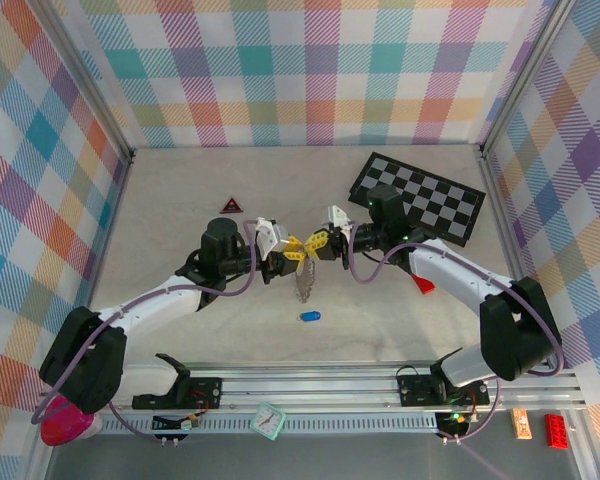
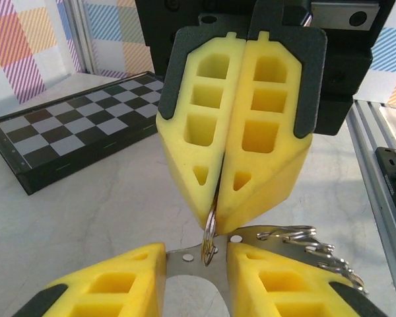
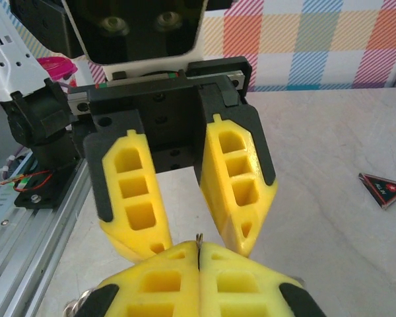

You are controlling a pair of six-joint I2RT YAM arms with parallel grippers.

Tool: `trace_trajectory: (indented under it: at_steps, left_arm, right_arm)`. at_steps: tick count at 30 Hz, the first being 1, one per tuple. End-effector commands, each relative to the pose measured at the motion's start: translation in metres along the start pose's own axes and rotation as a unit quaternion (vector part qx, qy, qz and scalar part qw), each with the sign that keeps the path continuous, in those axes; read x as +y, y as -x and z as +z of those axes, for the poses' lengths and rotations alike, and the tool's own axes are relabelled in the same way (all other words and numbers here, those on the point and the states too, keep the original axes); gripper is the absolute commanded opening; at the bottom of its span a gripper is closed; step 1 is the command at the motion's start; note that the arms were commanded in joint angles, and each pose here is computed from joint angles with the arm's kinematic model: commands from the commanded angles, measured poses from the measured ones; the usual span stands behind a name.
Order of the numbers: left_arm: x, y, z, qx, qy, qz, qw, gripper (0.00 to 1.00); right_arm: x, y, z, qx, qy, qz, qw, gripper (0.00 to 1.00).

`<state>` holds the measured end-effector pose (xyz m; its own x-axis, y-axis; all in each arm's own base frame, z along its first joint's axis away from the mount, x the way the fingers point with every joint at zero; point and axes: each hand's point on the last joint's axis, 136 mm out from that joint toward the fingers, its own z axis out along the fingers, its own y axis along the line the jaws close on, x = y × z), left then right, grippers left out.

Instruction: Put the keys on the keyring

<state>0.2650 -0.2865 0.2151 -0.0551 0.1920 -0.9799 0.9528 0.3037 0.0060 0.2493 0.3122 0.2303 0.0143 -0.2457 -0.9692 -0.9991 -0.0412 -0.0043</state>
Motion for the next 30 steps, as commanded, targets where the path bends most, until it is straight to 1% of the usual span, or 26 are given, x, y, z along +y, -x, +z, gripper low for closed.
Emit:
trace_trajectory:
  at_steps: [1, 4, 6, 13, 14, 16, 23, 27, 29, 30]
  left_arm:
    - [-0.004, 0.007, -0.003, -0.015, -0.015, 0.014, 1.000, 0.28]
    - [-0.005, 0.007, -0.004, -0.016, -0.017, 0.015, 1.000, 0.27]
    - [-0.006, 0.009, -0.004, -0.017, -0.019, 0.016, 1.000, 0.24]
    - [-0.007, 0.011, -0.004, -0.020, -0.021, 0.020, 0.999, 0.22]
    - [-0.007, 0.011, -0.004, -0.020, -0.022, 0.020, 0.999, 0.19]
    - [-0.007, 0.012, -0.004, -0.020, -0.023, 0.020, 0.999, 0.17]
    - [-0.006, 0.014, -0.004, -0.019, -0.022, 0.020, 0.999, 0.00]
    - [-0.004, 0.018, -0.006, -0.016, -0.012, 0.009, 1.000, 0.00]
    - [-0.004, 0.022, -0.009, -0.017, -0.007, -0.007, 1.000, 0.00]
    - [-0.003, 0.025, -0.010, -0.019, -0.003, -0.018, 1.000, 0.00]
  right_arm:
    - [0.009, 0.008, 0.001, -0.017, 0.027, -0.022, 0.999, 0.00]
    - [0.011, 0.007, 0.001, -0.015, 0.030, -0.022, 0.999, 0.00]
    - [0.012, 0.006, 0.002, -0.014, 0.033, -0.021, 0.999, 0.00]
    - [0.014, 0.001, 0.006, -0.006, 0.039, -0.017, 0.999, 0.00]
    - [0.014, 0.000, 0.006, -0.005, 0.041, -0.015, 0.999, 0.00]
    - [0.015, 0.001, 0.007, -0.005, 0.044, -0.015, 0.999, 0.00]
    - [0.017, -0.001, 0.008, 0.001, 0.047, -0.011, 0.999, 0.00]
    - [0.012, -0.004, 0.006, 0.014, 0.024, -0.014, 1.000, 0.00]
    - [0.011, -0.003, 0.004, 0.018, 0.011, -0.019, 1.000, 0.04]
    - [0.010, -0.003, 0.003, 0.017, 0.004, -0.021, 1.000, 0.11]
